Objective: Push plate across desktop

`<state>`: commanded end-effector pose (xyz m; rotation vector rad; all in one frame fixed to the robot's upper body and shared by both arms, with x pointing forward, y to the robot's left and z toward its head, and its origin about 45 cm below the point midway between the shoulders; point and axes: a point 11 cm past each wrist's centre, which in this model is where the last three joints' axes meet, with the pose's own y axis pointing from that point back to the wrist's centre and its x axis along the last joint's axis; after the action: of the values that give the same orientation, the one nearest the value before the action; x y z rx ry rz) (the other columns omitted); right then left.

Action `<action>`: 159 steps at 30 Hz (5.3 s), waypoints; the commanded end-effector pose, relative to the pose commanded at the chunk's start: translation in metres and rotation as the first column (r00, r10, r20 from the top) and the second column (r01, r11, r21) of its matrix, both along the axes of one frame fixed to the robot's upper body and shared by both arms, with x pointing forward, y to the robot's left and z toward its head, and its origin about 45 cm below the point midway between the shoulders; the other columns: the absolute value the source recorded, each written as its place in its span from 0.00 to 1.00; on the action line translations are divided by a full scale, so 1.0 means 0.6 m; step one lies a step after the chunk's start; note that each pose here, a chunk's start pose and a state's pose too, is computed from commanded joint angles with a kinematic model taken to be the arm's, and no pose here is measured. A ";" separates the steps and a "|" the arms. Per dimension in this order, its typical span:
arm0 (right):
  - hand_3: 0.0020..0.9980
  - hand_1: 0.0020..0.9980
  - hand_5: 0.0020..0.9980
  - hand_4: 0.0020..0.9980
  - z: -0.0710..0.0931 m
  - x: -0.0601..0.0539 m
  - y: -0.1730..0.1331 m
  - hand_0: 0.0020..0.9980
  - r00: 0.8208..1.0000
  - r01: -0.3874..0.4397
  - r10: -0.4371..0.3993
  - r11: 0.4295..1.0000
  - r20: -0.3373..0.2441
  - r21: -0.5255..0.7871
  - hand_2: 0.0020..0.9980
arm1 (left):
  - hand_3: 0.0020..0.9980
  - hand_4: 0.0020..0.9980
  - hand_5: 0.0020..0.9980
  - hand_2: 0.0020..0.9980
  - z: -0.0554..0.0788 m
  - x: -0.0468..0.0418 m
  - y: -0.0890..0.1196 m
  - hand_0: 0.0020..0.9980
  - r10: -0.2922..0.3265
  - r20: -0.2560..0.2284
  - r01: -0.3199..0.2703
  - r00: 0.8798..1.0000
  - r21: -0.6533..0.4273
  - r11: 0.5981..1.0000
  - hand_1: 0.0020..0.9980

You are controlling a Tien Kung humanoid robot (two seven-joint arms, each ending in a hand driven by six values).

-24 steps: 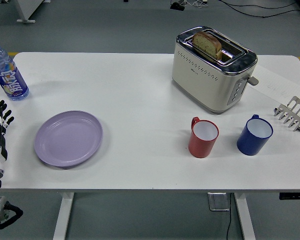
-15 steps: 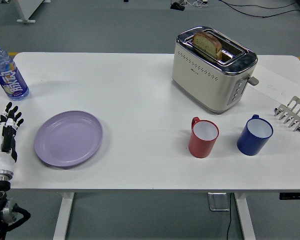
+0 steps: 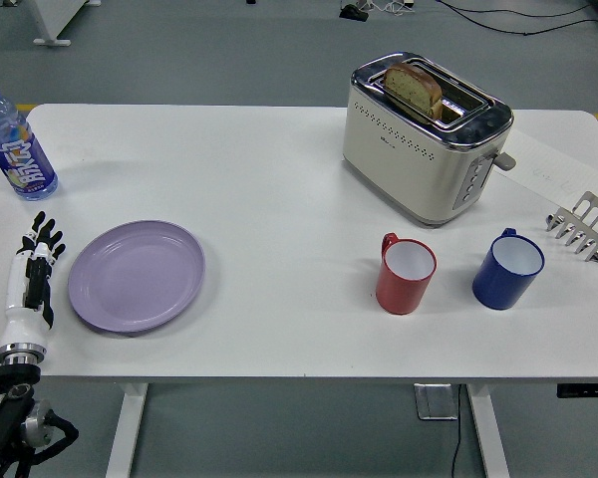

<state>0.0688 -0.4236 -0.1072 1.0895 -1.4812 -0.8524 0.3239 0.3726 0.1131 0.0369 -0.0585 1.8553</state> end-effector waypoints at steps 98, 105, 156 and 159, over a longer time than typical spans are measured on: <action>0.68 0.64 0.27 0.28 0.001 -0.004 -0.004 0.65 1.000 -0.010 0.010 1.000 -0.005 -0.006 0.72 | 1.00 0.50 1.00 0.99 -0.021 0.014 -0.197 0.89 -0.225 0.017 0.225 0.974 -0.164 0.960 0.94; 0.68 0.64 0.28 0.28 0.001 -0.007 -0.005 0.65 1.000 -0.009 0.009 1.000 -0.007 -0.006 0.72 | 0.99 0.50 1.00 0.99 -0.025 0.007 -0.211 0.88 -0.239 0.015 0.239 0.971 -0.159 0.958 0.94; 0.68 0.65 0.29 0.28 0.002 0.000 -0.005 0.66 1.000 -0.014 0.014 1.000 0.003 -0.007 0.73 | 0.95 0.49 1.00 0.98 -0.020 -0.003 -0.319 0.87 -0.427 0.031 0.426 0.904 -0.163 0.890 0.93; 0.68 0.65 0.29 0.28 0.002 0.000 -0.005 0.66 1.000 -0.014 0.014 1.000 0.004 -0.007 0.73 | 0.95 0.49 1.00 0.98 -0.019 -0.003 -0.322 0.87 -0.432 0.034 0.431 0.901 -0.162 0.888 0.92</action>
<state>0.0689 -0.4265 -0.1062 1.0957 -1.4770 -0.8350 0.3222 0.1795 0.1019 -0.0839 0.0851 1.4062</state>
